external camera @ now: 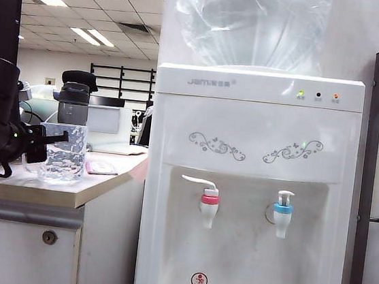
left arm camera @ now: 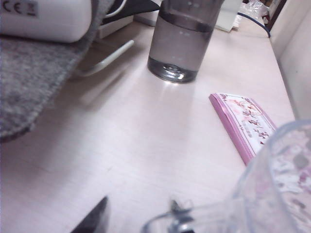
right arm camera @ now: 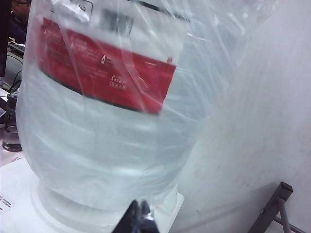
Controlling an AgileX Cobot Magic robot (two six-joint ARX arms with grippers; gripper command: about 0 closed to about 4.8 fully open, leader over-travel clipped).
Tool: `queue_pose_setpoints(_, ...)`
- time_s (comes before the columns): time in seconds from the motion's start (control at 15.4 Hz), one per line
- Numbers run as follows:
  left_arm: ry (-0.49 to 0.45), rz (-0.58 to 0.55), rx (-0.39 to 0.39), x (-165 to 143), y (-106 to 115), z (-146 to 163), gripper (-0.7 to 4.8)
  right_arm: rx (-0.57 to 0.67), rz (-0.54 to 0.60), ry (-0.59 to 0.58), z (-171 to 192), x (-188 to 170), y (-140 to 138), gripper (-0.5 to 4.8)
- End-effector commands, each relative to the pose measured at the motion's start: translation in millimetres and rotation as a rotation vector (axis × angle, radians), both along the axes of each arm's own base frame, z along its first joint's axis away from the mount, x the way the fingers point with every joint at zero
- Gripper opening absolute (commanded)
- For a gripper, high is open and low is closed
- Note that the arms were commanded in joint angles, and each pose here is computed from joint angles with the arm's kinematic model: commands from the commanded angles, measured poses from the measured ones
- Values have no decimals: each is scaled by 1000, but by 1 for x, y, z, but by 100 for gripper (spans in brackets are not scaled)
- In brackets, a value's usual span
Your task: Pick up the plastic mug from the left desk, go to the cold water outlet of the water dispenser, press the vertical switch to get some water, then put the mug back on the desk.
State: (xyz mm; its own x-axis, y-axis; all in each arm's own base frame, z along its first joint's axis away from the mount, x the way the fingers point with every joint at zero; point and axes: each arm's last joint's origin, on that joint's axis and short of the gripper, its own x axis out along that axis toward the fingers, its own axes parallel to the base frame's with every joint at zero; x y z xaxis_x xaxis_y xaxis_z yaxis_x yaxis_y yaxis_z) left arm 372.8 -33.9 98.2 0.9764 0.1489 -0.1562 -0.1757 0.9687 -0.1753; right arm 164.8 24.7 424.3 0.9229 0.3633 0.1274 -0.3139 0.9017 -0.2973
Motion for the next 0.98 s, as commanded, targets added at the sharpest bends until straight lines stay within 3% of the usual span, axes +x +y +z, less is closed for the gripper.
queue_pose_setpoints(0.07,43,-17,5,-6,0,11,162,9,3,-15,3,-2,0,-5)
queue_pose_setpoints(0.33,171,-17,18,-12,0,16,162,9,3,-15,3,-2,0,-5)
queue_pose_setpoints(0.65,246,-10,27,-19,1,31,160,9,2,-14,3,-2,0,-5)
queue_pose_setpoints(0.72,254,-10,29,-21,2,35,146,9,3,-13,3,-2,0,-5)
queue_pose_setpoints(0.85,287,-13,38,-29,3,55,8,34,5,-4,3,-2,0,-5)
queue_pose_setpoints(0.98,306,-16,40,-43,4,74,-6,36,2,-6,3,-2,0,-5)
